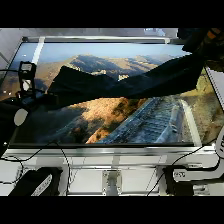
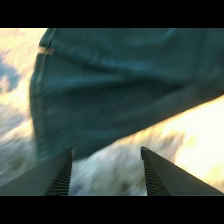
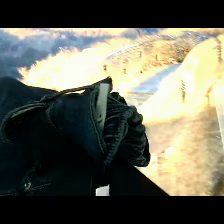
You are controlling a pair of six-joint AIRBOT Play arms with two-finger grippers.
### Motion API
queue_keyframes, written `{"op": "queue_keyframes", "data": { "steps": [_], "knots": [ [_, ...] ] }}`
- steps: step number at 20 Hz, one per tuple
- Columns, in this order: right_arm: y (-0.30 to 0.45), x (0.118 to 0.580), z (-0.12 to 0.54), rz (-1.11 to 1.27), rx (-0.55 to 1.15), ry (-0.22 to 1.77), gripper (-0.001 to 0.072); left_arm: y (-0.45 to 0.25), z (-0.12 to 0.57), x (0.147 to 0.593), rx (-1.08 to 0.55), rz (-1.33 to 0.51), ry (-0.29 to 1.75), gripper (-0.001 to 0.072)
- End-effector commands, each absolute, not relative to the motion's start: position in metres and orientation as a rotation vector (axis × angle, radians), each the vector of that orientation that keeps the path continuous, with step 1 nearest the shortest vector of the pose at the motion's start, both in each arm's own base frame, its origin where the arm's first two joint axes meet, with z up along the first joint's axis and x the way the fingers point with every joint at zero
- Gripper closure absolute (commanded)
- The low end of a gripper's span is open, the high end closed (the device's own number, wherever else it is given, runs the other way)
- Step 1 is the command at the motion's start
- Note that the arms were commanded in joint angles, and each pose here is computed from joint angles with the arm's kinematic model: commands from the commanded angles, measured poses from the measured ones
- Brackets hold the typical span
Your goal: Fold the clothes and pants, and hang the long-sleeved shirts on hangers.
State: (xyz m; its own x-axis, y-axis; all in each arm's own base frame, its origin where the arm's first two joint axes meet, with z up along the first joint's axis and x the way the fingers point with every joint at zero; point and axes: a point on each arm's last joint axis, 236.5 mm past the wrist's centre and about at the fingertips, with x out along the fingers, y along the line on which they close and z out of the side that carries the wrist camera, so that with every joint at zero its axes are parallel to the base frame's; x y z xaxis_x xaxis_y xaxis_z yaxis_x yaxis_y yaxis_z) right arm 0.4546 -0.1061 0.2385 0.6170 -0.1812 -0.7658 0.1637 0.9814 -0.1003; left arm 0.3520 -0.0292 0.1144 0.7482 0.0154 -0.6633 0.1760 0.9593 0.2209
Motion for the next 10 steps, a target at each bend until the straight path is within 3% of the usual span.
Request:
{"op": "queue_keyframes", "data": {
  "steps": [1, 4, 5, 10],
  "knots": [
    [-0.103, 0.414, 0.25, -0.212, -0.016, 0.933, 0.0683, -0.024, 0.095, 0.332, 0.55, -0.202, 0.834, 0.0203],
    [-0.101, 0.392, 0.249, -0.22, -0.012, 0.979, 0.0683, -0.044, 0.085, 0.33, 0.685, -0.367, 0.829, 0.0193],
    [-0.1, 0.389, 0.249, -0.22, -0.009, 0.986, 0.0682, -0.057, 0.077, 0.33, 0.741, -0.455, 0.826, 0.0137],
    [-0.097, 0.374, 0.242, -0.219, 0.007, 1.05, 0.0682, -0.124, 0.036, 0.368, 1.058, -0.71, 0.671, 0.0132]
  ]
}}
